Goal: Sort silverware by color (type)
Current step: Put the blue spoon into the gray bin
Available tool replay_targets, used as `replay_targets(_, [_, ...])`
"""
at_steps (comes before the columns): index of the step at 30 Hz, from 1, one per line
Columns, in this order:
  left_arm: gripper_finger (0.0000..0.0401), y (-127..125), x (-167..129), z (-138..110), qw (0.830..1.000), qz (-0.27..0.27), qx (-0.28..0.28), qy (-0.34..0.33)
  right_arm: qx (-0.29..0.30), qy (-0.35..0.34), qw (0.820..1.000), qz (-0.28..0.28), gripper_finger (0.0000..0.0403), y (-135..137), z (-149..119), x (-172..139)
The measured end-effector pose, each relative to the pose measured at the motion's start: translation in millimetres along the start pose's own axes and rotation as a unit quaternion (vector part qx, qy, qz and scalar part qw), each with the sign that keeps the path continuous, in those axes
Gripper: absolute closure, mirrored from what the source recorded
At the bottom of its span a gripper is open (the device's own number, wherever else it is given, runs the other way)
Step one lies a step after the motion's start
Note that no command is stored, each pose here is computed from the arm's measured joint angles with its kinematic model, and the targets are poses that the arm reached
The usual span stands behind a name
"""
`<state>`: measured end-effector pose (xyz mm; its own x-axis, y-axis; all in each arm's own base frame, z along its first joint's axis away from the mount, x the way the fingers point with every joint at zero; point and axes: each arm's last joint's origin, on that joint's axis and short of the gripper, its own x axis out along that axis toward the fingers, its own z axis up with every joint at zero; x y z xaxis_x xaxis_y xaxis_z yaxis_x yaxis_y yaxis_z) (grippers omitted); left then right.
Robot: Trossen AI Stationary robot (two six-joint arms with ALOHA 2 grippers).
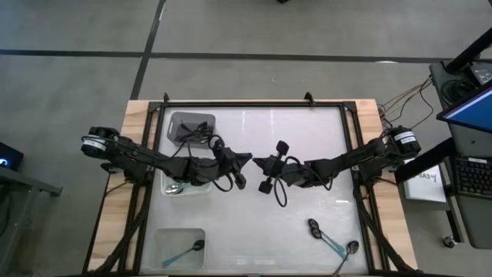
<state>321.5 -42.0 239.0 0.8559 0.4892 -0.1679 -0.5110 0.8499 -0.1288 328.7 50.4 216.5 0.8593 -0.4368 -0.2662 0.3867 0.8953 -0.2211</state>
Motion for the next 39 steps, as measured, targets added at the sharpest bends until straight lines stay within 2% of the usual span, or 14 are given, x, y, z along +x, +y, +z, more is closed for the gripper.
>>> replay_targets(9, [0.04,-0.9,0.2,1.3,1.0,-0.015,-0.001,-0.003,0.001,0.001,1.0,-0.002,0.0381,0.0,-0.1,-0.1])
replay_targets(19, [0.0401,-0.7,0.2,2.0,1.0,-0.014,-0.002,-0.005,-0.026,0.019,0.999,-0.001,0.0289,-4.0,0.7,-5.5])
replay_targets(27, [0.0401,1.1,0.8,3.6,1.0,-0.008,0.016,-0.009,0.03,0.055,0.998,-0.006,0.0235,-14.7,3.7,-19.3])
replay_targets(35, [0.0401,2.0,5.3,14.7,0.998,-0.001,0.058,0.009,0.061,0.076,0.995,-0.011,0.0227,-32.3,13.8,-42.3])
replay_targets(39, [0.0401,-5.8,7.7,35.2,0.993,-0.017,0.09,0.069,0.078,0.082,0.993,-0.014,0.0233,-39.8,17.5,-52.2])
